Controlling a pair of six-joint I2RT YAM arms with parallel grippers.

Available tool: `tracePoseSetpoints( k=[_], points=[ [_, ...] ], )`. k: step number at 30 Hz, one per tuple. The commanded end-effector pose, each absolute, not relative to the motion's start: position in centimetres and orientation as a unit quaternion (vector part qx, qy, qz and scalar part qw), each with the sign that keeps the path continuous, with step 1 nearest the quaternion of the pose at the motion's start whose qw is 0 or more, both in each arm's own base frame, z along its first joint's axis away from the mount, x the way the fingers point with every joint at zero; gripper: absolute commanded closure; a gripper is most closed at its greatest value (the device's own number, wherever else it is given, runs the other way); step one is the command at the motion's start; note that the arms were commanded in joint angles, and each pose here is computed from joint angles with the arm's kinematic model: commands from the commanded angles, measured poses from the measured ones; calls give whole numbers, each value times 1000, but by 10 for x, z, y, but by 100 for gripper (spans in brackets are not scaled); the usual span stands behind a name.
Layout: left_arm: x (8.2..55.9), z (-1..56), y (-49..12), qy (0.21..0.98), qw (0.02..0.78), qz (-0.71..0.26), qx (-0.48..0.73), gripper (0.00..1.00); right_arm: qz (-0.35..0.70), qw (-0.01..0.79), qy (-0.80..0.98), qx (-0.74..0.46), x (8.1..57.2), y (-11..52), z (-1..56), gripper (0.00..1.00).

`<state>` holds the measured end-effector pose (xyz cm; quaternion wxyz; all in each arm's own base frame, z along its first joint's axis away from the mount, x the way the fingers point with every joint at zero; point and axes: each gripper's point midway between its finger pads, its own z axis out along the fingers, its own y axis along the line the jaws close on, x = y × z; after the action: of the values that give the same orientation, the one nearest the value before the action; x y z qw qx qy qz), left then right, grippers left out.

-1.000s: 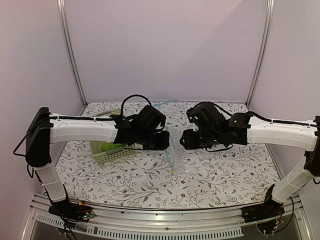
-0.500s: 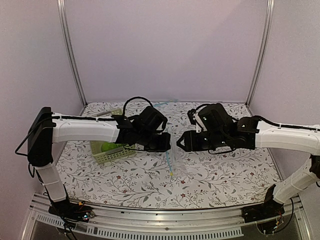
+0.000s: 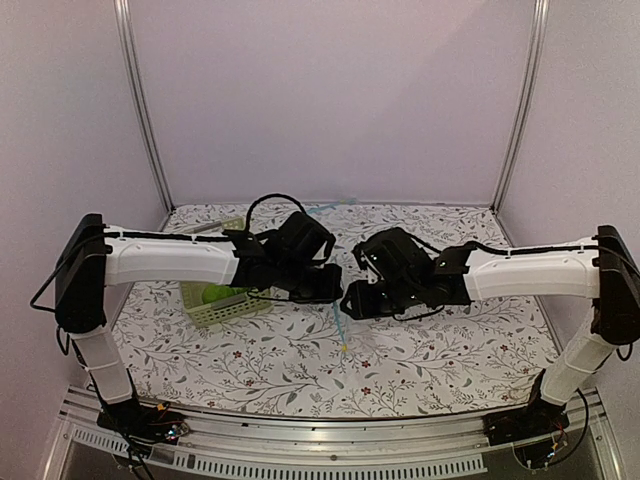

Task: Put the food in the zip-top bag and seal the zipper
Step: Open the zipper food storage bag at the center of the board.

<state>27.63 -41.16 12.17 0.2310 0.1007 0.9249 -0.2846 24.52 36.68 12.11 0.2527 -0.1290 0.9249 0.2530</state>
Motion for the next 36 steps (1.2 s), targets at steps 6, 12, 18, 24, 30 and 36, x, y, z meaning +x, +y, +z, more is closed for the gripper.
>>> tracePoseSetpoints(
  k=[6,12,18,24,30,36],
  points=[
    [279,120,-407,924,232,-287,96,100,249,274,922,-118,257,376,123,81],
    [277,109,-394,928,230,-277,96,100,220,307,922,-85,266,356,131,100],
    [284,88,-368,932,240,-254,96,100,191,339,919,-67,269,330,155,100],
    [297,70,-359,929,242,-268,87,100,185,338,921,-60,263,318,162,100],
    [302,83,-390,903,248,-332,112,89,186,325,925,-62,263,324,156,100],
    [301,103,-403,884,260,-366,127,69,132,317,938,-42,269,314,141,100]
  ],
)
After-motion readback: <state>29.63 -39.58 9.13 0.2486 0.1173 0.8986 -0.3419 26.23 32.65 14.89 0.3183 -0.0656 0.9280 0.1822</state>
